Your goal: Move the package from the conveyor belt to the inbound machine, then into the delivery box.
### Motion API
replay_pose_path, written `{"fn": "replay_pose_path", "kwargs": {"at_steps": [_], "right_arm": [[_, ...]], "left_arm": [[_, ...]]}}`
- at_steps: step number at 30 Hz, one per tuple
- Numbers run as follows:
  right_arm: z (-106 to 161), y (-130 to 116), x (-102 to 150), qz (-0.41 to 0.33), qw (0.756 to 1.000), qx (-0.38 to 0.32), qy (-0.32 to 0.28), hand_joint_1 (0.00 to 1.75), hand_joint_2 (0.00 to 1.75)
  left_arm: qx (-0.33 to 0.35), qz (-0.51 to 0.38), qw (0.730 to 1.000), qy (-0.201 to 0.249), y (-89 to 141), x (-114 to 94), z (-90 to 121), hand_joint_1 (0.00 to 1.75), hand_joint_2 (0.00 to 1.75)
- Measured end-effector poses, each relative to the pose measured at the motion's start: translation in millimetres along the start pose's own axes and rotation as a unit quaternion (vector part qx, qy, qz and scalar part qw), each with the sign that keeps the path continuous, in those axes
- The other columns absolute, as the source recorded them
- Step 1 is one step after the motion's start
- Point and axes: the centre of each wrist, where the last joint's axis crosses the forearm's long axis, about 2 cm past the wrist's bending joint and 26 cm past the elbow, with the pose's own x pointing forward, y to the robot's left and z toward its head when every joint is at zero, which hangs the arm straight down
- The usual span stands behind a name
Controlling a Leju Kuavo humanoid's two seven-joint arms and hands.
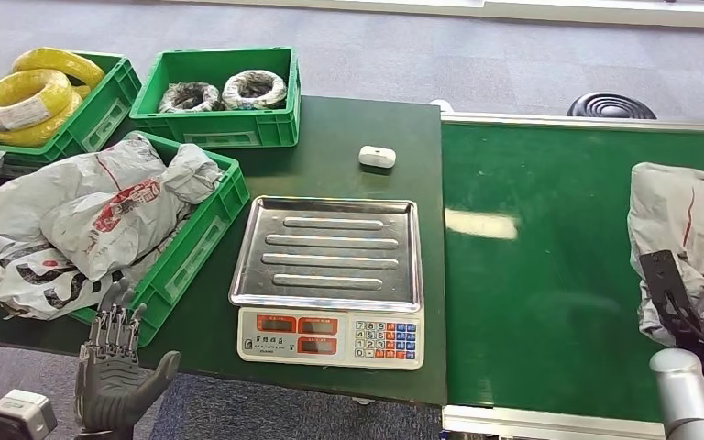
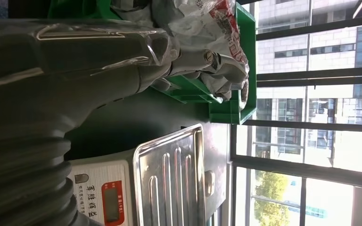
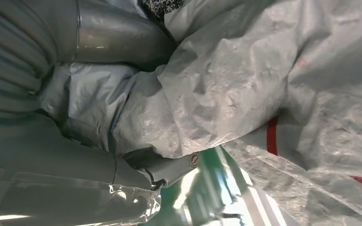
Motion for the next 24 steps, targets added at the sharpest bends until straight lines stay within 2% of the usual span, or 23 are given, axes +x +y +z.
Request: {"fn": "replay_pose_path", "kwargs": {"at_steps": [5,9,12,14,16,17,18,20,21,22,24], "right_arm": [[-7.0,5.8,63.3,-0.065,0.986,-0.043,-0.145,1.75,1.75],[-0.4,14.1,138.4,-0.072,0.953,-0.030,-0.294,1.75,1.75],[21.4,30.4,224.6,-0.044,0.898,0.071,-0.431,1.75,1.75],[49.2,48.1,281.4,-0.022,0.844,0.162,-0.510,1.75,1.75],[79.7,64.7,321.3,-0.010,0.795,0.221,-0.565,1.75,1.75],[92.8,70.5,335.9,-0.008,0.776,0.235,-0.585,1.67,1.75],[104.3,75.0,348.5,-0.008,0.759,0.244,-0.603,1.32,1.75],[122.8,81.5,366.5,-0.008,0.731,0.257,-0.633,0.45,1.75],[130.6,84.7,371.9,-0.006,0.719,0.263,-0.644,0.09,1.75],[137.1,87.6,375.1,-0.005,0.710,0.267,-0.651,0.00,1.75],[148.1,92.8,378.8,0.001,0.698,0.271,-0.663,0.00,1.75]], "left_arm": [[-0.002,-0.001,1.000,-0.009,-0.4,0.1,-1.4,0.00,1.75],[-0.012,0.002,1.000,-0.021,1.1,-0.2,-6.5,0.00,1.75],[-0.029,0.006,0.999,-0.039,1.9,-2.4,-19.5,0.00,1.75],[-0.038,0.003,0.998,-0.049,2.3,-4.1,-28.6,0.00,1.75],[-0.041,0.000,0.998,-0.054,2.7,-5.0,-33.8,0.00,1.75],[-0.041,-0.002,0.998,-0.055,3.1,-5.2,-35.0,0.00,1.75],[-0.040,-0.004,0.998,-0.055,3.6,-5.2,-36.0,0.00,1.75],[-0.038,-0.010,0.998,-0.055,5.1,-4.9,-38.2,0.00,1.75],[-0.036,-0.012,0.998,-0.056,5.8,-4.7,-39.2,0.00,1.75],[-0.035,-0.016,0.998,-0.055,6.6,-4.6,-39.8,0.00,1.75],[-0.031,-0.027,0.998,-0.051,8.9,-4.4,-39.9,0.00,1.75]]}}
